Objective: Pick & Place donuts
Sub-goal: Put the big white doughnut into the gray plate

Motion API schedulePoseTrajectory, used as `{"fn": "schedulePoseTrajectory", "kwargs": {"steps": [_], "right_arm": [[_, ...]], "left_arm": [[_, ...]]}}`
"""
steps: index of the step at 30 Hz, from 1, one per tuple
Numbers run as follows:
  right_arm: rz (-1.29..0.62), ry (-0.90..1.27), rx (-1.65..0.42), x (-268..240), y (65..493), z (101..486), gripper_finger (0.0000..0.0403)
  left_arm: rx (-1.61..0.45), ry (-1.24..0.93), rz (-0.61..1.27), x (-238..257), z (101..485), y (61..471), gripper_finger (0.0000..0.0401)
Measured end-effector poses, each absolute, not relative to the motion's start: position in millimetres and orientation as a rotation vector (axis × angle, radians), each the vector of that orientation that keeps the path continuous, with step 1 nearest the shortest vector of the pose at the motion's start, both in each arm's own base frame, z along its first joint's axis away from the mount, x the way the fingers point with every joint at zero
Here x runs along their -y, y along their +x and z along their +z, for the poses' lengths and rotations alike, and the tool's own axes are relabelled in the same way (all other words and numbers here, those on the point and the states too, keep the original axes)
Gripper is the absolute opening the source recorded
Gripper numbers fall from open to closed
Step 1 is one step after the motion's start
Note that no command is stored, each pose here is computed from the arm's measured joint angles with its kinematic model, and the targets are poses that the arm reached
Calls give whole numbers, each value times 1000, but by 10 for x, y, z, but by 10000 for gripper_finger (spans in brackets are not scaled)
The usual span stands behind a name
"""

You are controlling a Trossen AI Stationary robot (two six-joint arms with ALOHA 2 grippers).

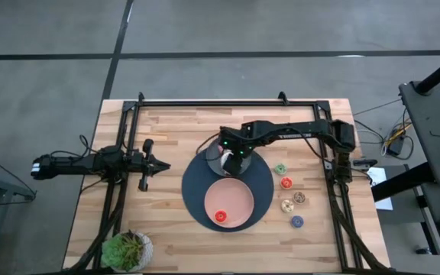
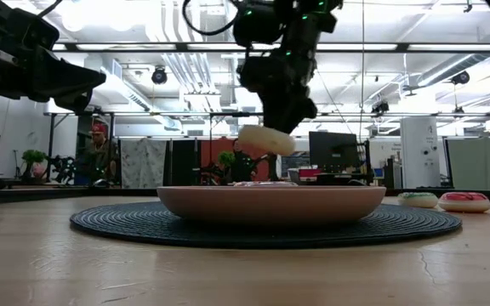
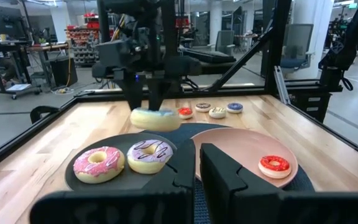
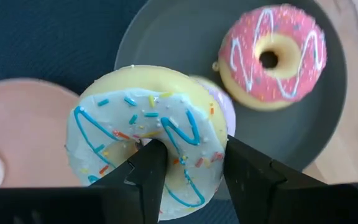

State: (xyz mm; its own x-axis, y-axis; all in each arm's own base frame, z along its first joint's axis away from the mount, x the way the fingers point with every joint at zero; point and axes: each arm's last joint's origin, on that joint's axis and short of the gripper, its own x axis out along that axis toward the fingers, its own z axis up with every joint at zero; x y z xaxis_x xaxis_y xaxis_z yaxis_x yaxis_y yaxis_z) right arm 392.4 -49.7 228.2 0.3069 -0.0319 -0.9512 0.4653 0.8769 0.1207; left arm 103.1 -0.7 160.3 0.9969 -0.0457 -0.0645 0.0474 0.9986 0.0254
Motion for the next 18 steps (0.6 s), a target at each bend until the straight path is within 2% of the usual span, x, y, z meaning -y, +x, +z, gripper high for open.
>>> {"fn": "schedulePoseTrajectory", "kwargs": {"steps": [18], "right_arm": [[-338, 354, -1309, 910, 4469, 2135, 132]], "left_arm": [[-63, 27, -47, 7, 1604, 1031, 0]]}}
